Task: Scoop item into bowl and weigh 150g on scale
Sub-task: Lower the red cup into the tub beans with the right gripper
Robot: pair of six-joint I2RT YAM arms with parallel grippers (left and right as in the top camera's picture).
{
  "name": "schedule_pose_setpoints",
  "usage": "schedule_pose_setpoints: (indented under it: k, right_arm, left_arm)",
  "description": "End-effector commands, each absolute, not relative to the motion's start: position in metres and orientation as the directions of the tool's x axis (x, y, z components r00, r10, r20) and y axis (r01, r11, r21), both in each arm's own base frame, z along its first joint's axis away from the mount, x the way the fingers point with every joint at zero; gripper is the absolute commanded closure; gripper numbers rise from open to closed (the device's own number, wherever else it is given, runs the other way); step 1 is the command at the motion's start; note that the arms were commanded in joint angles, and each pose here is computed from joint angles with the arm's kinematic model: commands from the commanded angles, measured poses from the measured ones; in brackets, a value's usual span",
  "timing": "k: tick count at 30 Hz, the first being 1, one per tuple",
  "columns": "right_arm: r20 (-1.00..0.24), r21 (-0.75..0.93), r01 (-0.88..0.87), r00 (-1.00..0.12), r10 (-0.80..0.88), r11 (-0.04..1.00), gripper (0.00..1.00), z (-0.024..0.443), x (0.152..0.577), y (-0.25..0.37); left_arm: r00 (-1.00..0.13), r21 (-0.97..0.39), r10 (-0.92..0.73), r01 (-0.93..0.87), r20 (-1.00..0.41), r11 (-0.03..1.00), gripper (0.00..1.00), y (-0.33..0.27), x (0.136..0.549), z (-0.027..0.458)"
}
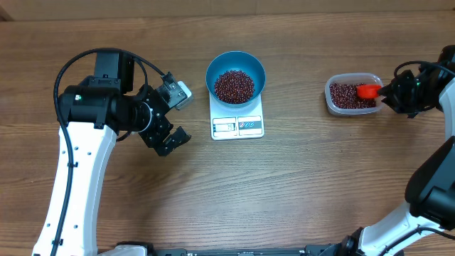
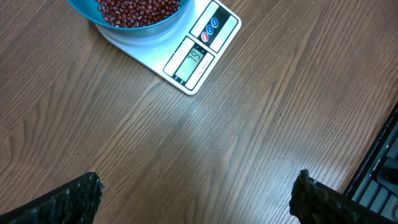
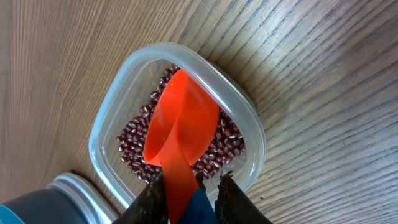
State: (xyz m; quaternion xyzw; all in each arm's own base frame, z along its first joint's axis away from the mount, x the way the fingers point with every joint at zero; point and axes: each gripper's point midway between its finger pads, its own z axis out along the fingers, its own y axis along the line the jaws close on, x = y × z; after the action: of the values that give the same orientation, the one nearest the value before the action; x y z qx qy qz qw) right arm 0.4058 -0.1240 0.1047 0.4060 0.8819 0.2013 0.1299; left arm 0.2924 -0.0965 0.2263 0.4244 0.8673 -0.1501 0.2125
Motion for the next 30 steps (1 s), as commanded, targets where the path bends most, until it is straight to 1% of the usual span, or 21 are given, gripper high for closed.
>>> schedule_pose_setpoints:
  k: [1, 4, 8, 21, 23, 25, 26, 30]
  right_arm:
    - [-0.102, 0.457, 0.666, -0.619, 0.778, 0.59, 0.7, 0.115, 0.405, -0.131]
    - [-0.1, 0.456, 0.667, -0.619, 0.779, 0.589, 0.68, 0.115, 0.404, -0.131]
    - [-0.093, 0.471, 0.66, -0.623, 0.776, 0.586, 0.62, 0.116, 0.405, -0.128]
    - [-0.081, 0.468, 0.655, -0.637, 0.767, 0.594, 0.63, 0.115, 0.402, -0.125]
    - [-0.101, 0.465, 0.626, -0.665, 0.74, 0.626, 0.7, 0.115, 0.402, -0.125]
    - [-0.112, 0.458, 0.6, -0.692, 0.713, 0.655, 0.82, 0.115, 0.4, -0.124]
    - [-0.114, 0.458, 0.589, -0.704, 0.701, 0.666, 0.85, 0.115, 0.399, -0.123]
    - [-0.128, 0.483, 0.505, -0.767, 0.628, 0.715, 0.88, 0.117, 0.397, -0.113]
  left_arm:
    - [-0.541, -0.06, 0.664, 0.796, -0.517, 0.602, 0.0, -0.096, 0.294, 0.236]
    - [-0.541, -0.06, 0.664, 0.796, -0.517, 0.602, 0.0, -0.096, 0.294, 0.236]
    - [-0.541, -0.06, 0.664, 0.796, -0.517, 0.602, 0.0, -0.096, 0.294, 0.236]
    - [-0.541, -0.06, 0.664, 0.796, -0.517, 0.602, 0.0, -0.096, 0.294, 0.236]
    - [-0.541, -0.06, 0.664, 0.796, -0.517, 0.602, 0.0, -0.096, 0.294, 0.236]
    - [-0.541, -0.06, 0.664, 0.796, -0.517, 0.602, 0.0, -0.096, 0.294, 0.236]
    - [-0.54, -0.06, 0.664, 0.796, -0.517, 0.602, 0.0, -0.096, 0.294, 0.236]
    - [-0.541, -0.06, 0.664, 0.796, -0.517, 0.602, 0.0, -0.096, 0.294, 0.236]
